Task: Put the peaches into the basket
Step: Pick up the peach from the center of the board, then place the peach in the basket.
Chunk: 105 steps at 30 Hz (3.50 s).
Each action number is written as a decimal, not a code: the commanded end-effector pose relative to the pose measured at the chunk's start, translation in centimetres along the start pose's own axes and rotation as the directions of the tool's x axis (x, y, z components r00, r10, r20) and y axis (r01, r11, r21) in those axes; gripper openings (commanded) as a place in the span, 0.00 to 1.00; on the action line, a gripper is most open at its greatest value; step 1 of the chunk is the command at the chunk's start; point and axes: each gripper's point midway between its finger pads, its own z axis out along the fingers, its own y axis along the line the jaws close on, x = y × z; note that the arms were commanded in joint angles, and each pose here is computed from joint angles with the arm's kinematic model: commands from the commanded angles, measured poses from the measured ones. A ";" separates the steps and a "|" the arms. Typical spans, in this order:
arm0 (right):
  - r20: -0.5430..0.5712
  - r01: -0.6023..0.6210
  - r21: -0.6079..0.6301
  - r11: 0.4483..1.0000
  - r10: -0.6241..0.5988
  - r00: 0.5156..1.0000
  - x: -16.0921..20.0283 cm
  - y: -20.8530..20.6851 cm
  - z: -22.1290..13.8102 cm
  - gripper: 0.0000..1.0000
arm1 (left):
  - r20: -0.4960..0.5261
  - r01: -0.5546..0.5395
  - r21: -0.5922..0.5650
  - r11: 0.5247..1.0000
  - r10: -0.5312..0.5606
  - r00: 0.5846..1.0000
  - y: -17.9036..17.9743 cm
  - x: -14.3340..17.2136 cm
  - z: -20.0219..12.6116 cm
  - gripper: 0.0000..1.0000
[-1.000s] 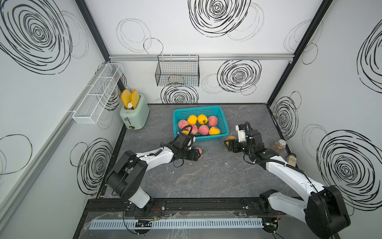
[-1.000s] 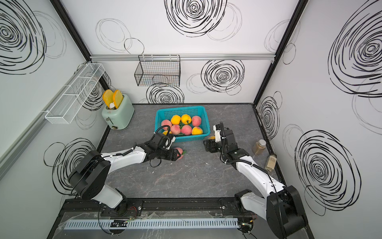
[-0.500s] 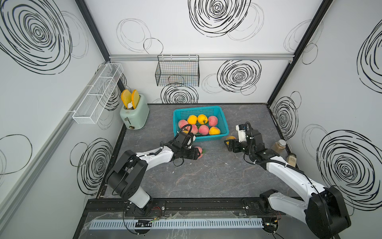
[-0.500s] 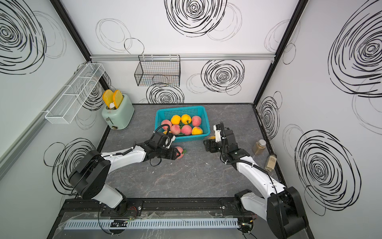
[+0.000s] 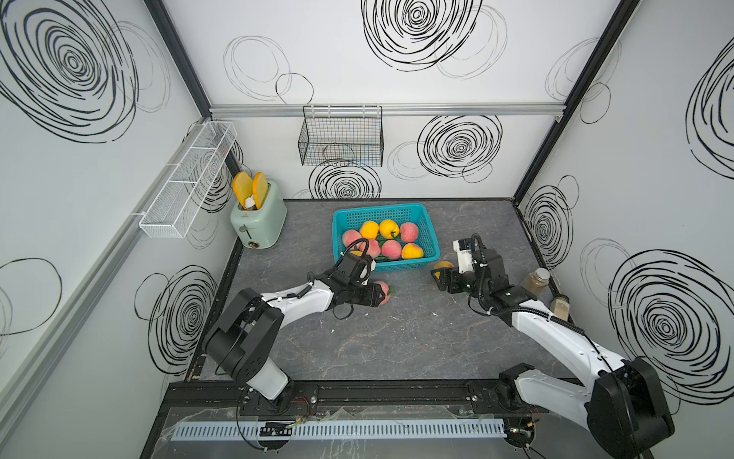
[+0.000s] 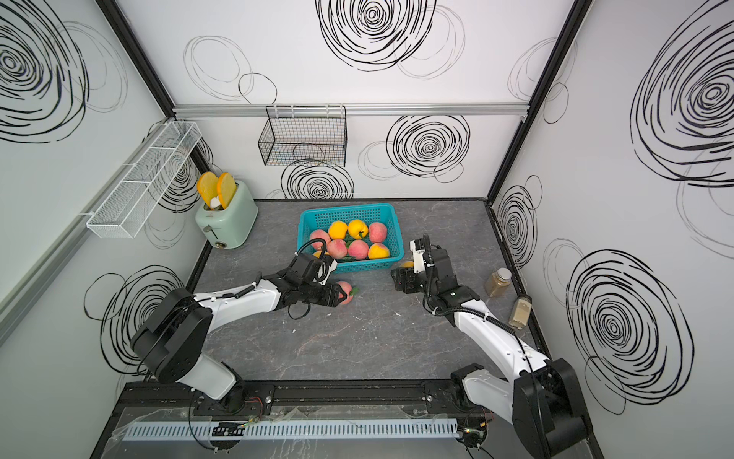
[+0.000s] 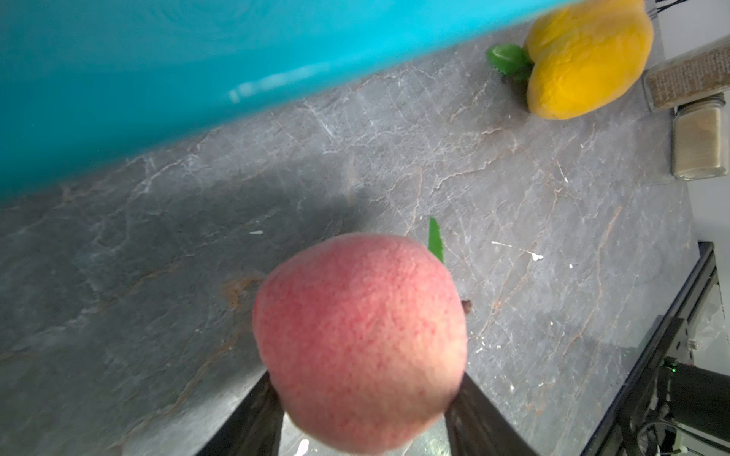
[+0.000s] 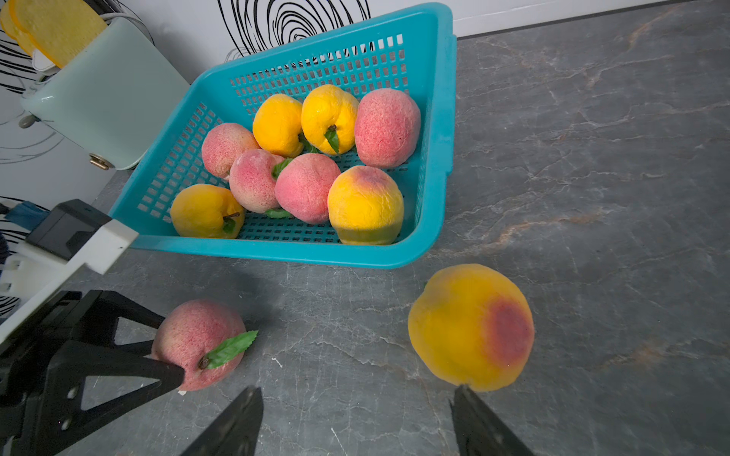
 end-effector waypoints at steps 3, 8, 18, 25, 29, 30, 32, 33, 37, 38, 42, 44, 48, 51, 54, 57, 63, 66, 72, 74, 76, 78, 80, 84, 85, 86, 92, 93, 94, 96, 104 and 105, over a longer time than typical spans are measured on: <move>0.002 -0.007 0.006 1.000 0.007 1.000 -0.1 -0.1 -0.3 0.79 | 0.073 -0.021 0.022 1.000 0.020 0.997 -0.9 -1.9 -1.3 0.58; 0.001 -0.009 0.003 1.000 0.009 1.000 0.1 -0.1 -0.3 0.79 | 0.086 -0.049 0.017 0.999 0.048 0.995 -1.2 -2.2 -2.1 0.58; 0.001 -0.011 0.002 1.000 0.011 1.000 0.1 -0.1 -0.3 0.79 | 0.233 -0.117 0.041 0.992 0.104 0.967 -3.4 -4.8 -6.7 0.58; 0.003 -0.010 0.003 1.000 0.010 1.000 0.2 -0.1 -0.5 0.79 | 0.346 -0.161 -0.017 0.987 0.156 0.925 -4.5 -8.3 -11.1 0.60; 0.005 -0.009 0.001 1.000 0.009 1.000 0.2 -0.1 -0.6 0.79 | 0.353 -0.149 -0.037 0.988 0.152 0.923 -3.9 -10.2 -11.9 0.60; 0.007 -0.010 0.002 1.000 0.010 1.000 0.1 0.0 -0.7 0.79 | 0.357 -0.148 -0.042 0.988 0.153 0.921 -3.8 -10.6 -12.1 0.61; 0.010 -0.008 0.005 1.000 0.008 1.000 0.2 -0.1 -0.9 0.79 | 0.365 -0.145 -0.050 0.988 0.153 0.918 -3.6 -11.3 -12.3 0.61; 0.011 -0.008 0.008 1.000 0.008 1.000 0.2 -0.1 -1.0 0.79 | 0.366 -0.139 -0.055 0.989 0.149 0.919 -3.3 -11.7 -12.3 0.61; 0.011 -0.003 0.016 1.000 0.003 1.000 0.3 -0.3 -1.4 0.79 | 0.357 -0.125 -0.062 0.990 0.139 0.924 -2.9 -12.9 -12.1 0.61; 0.010 -0.003 0.018 1.000 0.003 1.000 0.4 -0.3 -1.5 0.79 | 0.351 -0.122 -0.062 0.991 0.136 0.926 -2.8 -13.2 -11.9 0.61; 0.013 -0.003 0.021 1.000 0.003 1.000 0.7 -0.4 -1.8 0.79 | 0.300 -0.121 -0.071 0.990 0.137 0.944 -2.4 -14.0 -10.6 0.62; 0.013 -0.005 0.022 1.000 0.004 1.000 0.7 -0.5 -1.9 0.79 | 0.269 -0.122 -0.078 0.989 0.139 0.953 -2.2 -14.3 -9.9 0.62; 0.010 -0.005 0.030 1.000 0.005 1.000 1.1 -0.8 -2.0 0.79 | 0.222 -0.118 -0.105 0.987 0.139 0.965 -1.5 -14.9 -8.5 0.63; 0.011 -0.005 0.028 1.000 0.005 1.000 1.1 -0.8 -2.0 0.79 | 0.194 -0.108 -0.116 0.987 0.129 0.972 -1.1 -15.4 -7.4 0.63; 0.010 -0.004 0.028 1.000 0.004 1.000 1.1 -0.8 -2.0 0.79 | 0.179 -0.101 -0.115 0.988 0.121 0.976 -1.0 -15.8 -6.5 0.63; 0.013 -0.003 0.029 1.000 0.003 1.000 1.0 -0.8 -2.1 0.79 | 0.167 -0.100 -0.130 0.986 0.121 0.978 -0.8 -16.2 -5.7 0.63; 0.013 -0.002 0.038 0.999 0.002 1.000 1.1 -1.1 -2.4 0.79 | 0.135 -0.112 -0.164 0.980 0.135 0.982 -0.7 -16.3 -4.2 0.63; 0.016 -0.002 0.036 0.999 0.002 1.000 1.1 -1.1 -2.5 0.80 | 0.111 -0.119 -0.174 0.978 0.140 0.984 -0.8 -16.1 -3.2 0.64; 0.021 -0.004 0.026 1.000 0.004 1.000 0.8 -1.0 -2.5 0.80 | 0.082 -0.141 -0.185 0.972 0.159 0.984 -1.4 -15.6 -1.7 0.64; 0.019 -0.005 0.026 1.000 0.005 1.000 0.9 -1.0 -2.5 0.80 | 0.073 -0.146 -0.193 0.970 0.163 0.984 -1.3 -15.4 -1.3 0.64; 0.018 -0.006 0.021 1.000 0.006 1.000 1.0 -0.9 -2.5 0.80 | 0.063 -0.149 -0.198 0.969 0.164 0.984 -1.3 -15.2 -1.0 0.64; 0.020 -0.006 0.022 1.000 0.006 1.000 1.0 -1.0 -2.5 0.80 | 0.055 -0.154 -0.202 0.967 0.168 0.984 -1.3 -14.9 -0.7 0.64; 0.017 -0.006 0.020 1.000 0.006 1.000 1.0 -0.9 -2.5 0.80 | 0.040 -0.158 -0.210 0.965 0.170 0.985 -1.1 -14.6 -0.3 0.64; 0.020 -0.005 0.017 1.000 0.005 1.000 0.9 -0.9 -2.5 0.80 | 0.009 -0.162 -0.225 0.961 0.168 0.986 -0.4 -14.0 0.4 0.64; 0.019 -0.006 0.018 1.000 0.005 1.000 0.9 -0.9 -2.5 0.80 | 0.003 -0.163 -0.228 0.960 0.168 0.986 -0.2 -13.9 0.6 0.64; 0.020 -0.006 0.017 1.000 0.005 1.000 0.9 -0.9 -2.5 0.80 | -0.004 -0.164 -0.231 0.959 0.167 0.986 -0.1 -13.7 0.7 0.64; 0.019 -0.006 0.016 1.000 0.005 1.000 0.9 -0.9 -2.4 0.80 | -0.020 -0.169 -0.242 0.955 0.169 0.985 0.4 -13.1 1.0 0.65; 0.019 -0.006 0.016 1.000 0.006 1.000 0.9 -0.9 -2.4 0.80 | -0.022 -0.169 -0.242 0.955 0.169 0.985 0.4 -13.0 1.1 0.65; 0.016 -0.006 0.015 1.000 0.006 1.000 1.0 -0.9 -2.4 0.80 | -0.025 -0.169 -0.245 0.955 0.168 0.986 0.5 -12.8 1.2 0.65; 0.016 -0.006 0.015 1.000 0.006 1.000 1.0 -0.9 -2.4 0.80 | -0.033 -0.168 -0.253 0.953 0.165 0.986 0.8 -12.6 1.4 0.66; 0.013 -0.007 0.018 1.000 0.007 1.000 1.1 -0.9 -2.3 0.80 | -0.078 -0.173 -0.270 0.947 0.158 0.984 1.5 -11.1 2.1 0.67; 0.013 -0.008 0.017 1.000 0.008 1.000 1.1 -0.9 -2.3 0.80 | -0.089 -0.178 -0.274 0.945 0.159 0.983 1.7 -10.9 2.3 0.68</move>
